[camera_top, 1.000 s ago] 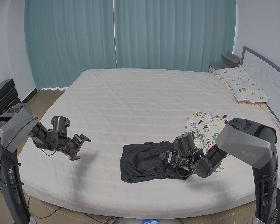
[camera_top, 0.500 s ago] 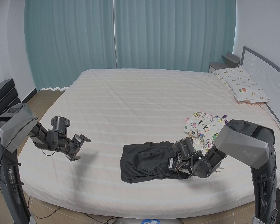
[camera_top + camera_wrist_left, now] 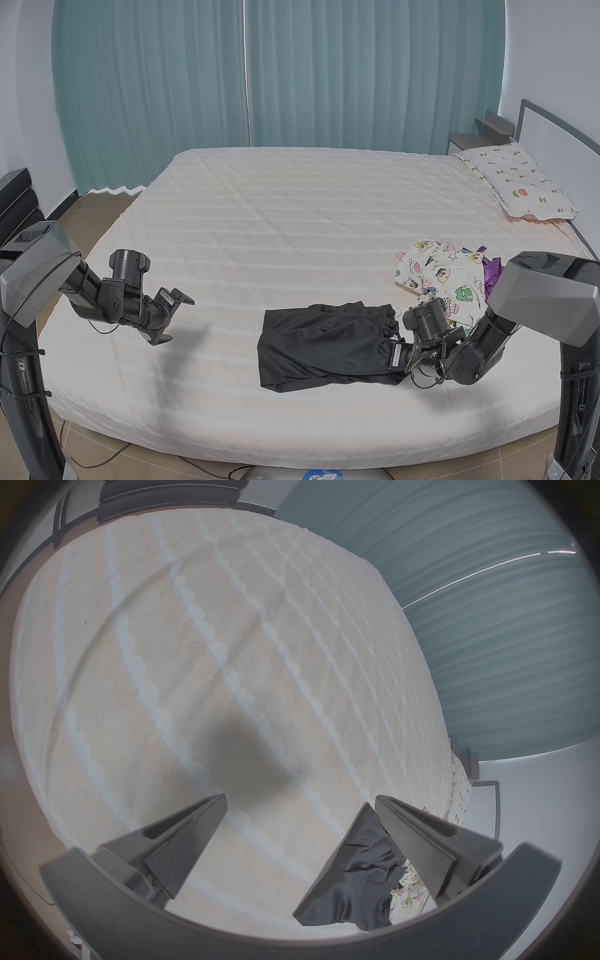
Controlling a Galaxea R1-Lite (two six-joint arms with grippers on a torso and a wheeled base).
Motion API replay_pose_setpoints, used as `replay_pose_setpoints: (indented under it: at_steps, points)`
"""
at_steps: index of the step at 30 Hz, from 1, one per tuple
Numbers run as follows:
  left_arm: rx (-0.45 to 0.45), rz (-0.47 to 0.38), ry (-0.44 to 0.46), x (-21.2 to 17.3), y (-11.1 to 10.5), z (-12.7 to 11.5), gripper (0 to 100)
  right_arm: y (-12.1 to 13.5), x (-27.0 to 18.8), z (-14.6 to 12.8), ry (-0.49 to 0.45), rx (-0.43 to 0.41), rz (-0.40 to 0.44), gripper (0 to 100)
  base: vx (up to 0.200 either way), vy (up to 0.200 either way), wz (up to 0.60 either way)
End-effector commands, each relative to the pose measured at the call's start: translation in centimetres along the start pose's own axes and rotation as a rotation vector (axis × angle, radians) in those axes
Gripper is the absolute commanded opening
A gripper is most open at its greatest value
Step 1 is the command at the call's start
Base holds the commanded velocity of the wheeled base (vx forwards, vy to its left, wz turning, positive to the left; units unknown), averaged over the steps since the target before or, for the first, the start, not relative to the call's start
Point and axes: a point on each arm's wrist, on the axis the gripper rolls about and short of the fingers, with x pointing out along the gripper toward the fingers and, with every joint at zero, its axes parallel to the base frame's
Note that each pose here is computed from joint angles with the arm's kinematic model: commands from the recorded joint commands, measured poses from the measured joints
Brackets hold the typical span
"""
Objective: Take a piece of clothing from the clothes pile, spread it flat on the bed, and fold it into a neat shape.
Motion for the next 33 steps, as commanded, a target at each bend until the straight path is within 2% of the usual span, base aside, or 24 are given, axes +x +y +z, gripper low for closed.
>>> replay_pose_setpoints:
  at_steps: [1,8,14,15,18,20,23,24,25,33]
  points:
    - [-0.001,0.002,0.001,0.1,0.1,0.0,100,-0.6,-0.5,-0.6,0.011,-0.009,-0.006,0,0.000,0.000,0.00]
    - [0.000,0.004,0.001,0.1,0.1,0.0,100,-2.5,-0.5,-1.0,0.042,-0.039,-0.051,0,0.000,0.000,0.00]
    - [0.001,0.002,0.001,0.1,0.0,0.0,100,-2.6,-0.3,-1.1,0.041,-0.044,-0.052,0,0.000,0.000,0.00]
    - [0.001,0.002,0.001,0.1,0.0,0.0,100,-2.6,-0.3,-1.1,0.041,-0.046,-0.052,100,0.000,0.000,0.00]
    - [0.002,0.001,0.000,0.1,0.0,0.0,100,-2.6,-0.6,-0.8,0.029,-0.066,-0.046,100,0.000,0.000,0.00]
    - [0.001,0.002,0.001,0.1,0.0,0.0,100,-2.4,-0.8,0.3,-0.011,-0.041,-0.030,100,0.000,0.000,0.00]
    - [0.001,0.003,0.002,0.1,0.1,-0.1,100,-1.9,-1.3,1.6,-0.060,-0.022,0.015,100,0.000,0.000,0.00]
    - [0.001,0.003,0.002,0.1,0.1,-0.1,100,-0.9,-1.4,3.1,-0.099,0.006,0.081,100,0.000,0.000,0.00]
    - [0.001,0.003,0.002,0.1,0.1,-0.1,100,-0.5,-1.2,3.7,-0.113,0.015,0.097,100,0.000,0.000,0.00]
    - [0.001,0.004,0.001,0.1,0.1,-0.1,100,1.4,2.0,5.7,-0.152,0.045,0.129,100,0.000,0.000,0.00]
